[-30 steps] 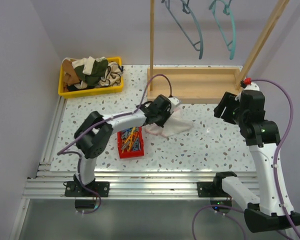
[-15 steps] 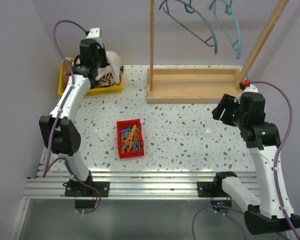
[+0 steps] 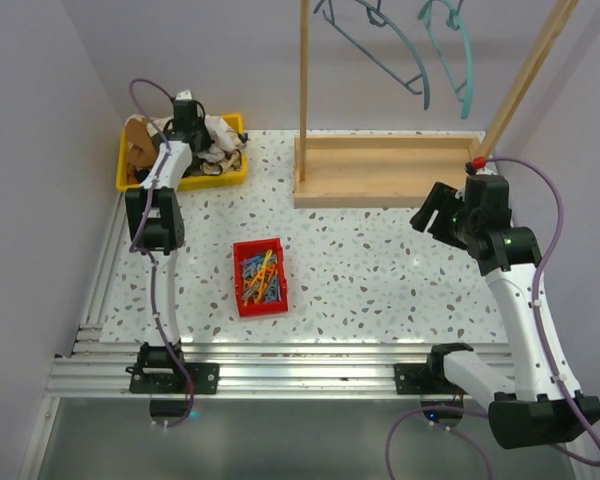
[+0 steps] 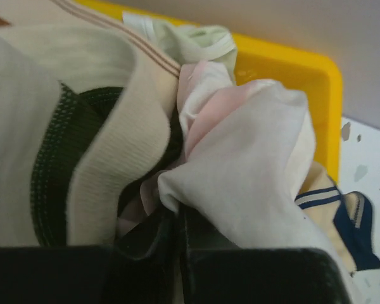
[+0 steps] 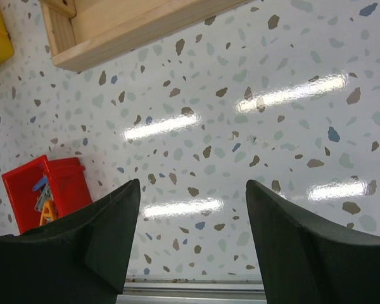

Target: Remove the underwear clipped to the hanger

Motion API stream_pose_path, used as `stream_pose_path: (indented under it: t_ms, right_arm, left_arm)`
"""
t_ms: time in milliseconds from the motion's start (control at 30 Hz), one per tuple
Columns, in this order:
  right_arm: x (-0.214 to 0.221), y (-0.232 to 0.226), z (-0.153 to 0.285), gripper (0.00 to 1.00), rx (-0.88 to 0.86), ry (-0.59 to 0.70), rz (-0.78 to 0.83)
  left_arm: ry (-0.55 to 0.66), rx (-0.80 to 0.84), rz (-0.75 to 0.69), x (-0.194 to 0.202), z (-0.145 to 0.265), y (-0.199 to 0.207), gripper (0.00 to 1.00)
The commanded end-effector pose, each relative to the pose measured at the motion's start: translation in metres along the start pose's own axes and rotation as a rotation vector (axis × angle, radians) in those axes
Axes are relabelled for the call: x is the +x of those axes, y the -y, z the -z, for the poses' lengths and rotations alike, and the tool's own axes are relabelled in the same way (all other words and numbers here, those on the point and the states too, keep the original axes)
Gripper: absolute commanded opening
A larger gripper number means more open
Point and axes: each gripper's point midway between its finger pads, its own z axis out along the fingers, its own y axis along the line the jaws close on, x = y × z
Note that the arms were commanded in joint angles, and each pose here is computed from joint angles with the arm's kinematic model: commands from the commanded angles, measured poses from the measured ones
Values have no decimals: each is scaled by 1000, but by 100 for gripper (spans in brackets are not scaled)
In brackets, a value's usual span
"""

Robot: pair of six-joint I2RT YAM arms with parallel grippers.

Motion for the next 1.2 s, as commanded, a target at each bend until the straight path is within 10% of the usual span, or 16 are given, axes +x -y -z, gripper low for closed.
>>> stream_pose_path:
  t_ms: [0,267,433,467,500,1167]
  right_arm:
    - [-8,-11,-10,72,-44,33,-43]
    - [-18,-15,-31,98,-43,42,-32]
    - [-30,-25,-31,99,-90,88,-27]
    - [-33,-27,-30,98,-100,104,-20]
    - [-39,-30,-27,99,-118,134,-19]
    - [-20,-70,13,99,-348,9,25]
  left_arm:
    - [-101,46,123,32,-19,-8,7]
    - [-160,250,285,43,-10,6,9]
    - [-70,390,310,-16,29,30,56]
    - [-39,440,313,-36,48,39,91]
    - [-26,464,314,-43,58,45,100]
    - [43,1017,160,-47,383,105,100]
